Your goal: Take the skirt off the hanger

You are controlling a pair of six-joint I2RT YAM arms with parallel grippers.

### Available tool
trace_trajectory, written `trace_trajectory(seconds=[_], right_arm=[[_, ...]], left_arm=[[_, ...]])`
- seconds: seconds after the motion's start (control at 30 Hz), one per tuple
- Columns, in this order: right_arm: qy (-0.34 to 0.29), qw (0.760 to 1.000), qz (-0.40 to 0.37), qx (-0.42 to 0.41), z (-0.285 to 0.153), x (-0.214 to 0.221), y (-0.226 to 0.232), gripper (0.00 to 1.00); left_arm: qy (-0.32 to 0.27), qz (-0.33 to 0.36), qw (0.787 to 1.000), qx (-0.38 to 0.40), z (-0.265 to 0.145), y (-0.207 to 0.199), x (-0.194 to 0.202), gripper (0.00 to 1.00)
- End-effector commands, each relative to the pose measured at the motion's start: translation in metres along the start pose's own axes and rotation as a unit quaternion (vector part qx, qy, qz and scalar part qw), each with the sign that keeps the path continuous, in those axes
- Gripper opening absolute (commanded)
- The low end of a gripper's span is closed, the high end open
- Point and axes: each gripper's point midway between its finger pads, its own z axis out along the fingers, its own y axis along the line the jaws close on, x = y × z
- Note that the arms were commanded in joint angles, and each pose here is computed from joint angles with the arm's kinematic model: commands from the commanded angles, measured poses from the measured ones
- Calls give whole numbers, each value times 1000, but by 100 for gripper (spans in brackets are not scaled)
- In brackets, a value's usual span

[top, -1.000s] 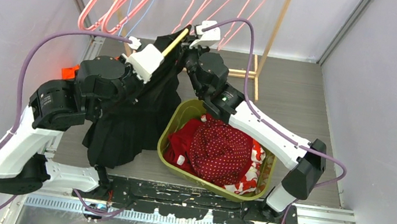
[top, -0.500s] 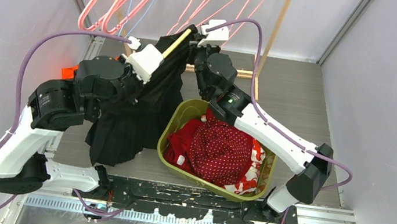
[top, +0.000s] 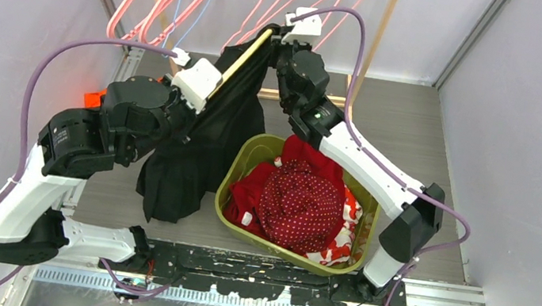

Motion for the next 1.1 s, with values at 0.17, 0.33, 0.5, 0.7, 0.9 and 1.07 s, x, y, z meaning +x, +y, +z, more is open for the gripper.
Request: trace_trajectory(seconds=[0.17,0.33,0.5,0.7,0.9,1.07], right_arm=[[-48,998,26,32,26,-34,-22,1],[-21,999,40,24,25,-11,-17,1],[0,998,62,-16,5,-22,-11,1],[81,982,77,-154,-55,-23,24,1],[133,969,88,-188,-98,11,46,1],[138,965,103,-196,-102,17,54,1]], left_arm=[[-24,-35,999,-26,-33,27,-1,0],[-38,-50,997,-45,-41,38,-4,0],[-39,-52,997,-47,-39,37,-1,0],[-93,-47,992,-71,-27,42,-33,0],[-177,-39,981,-67,-12,38,-108,0],[-208,-40,977,-34,-7,26,-148,0]])
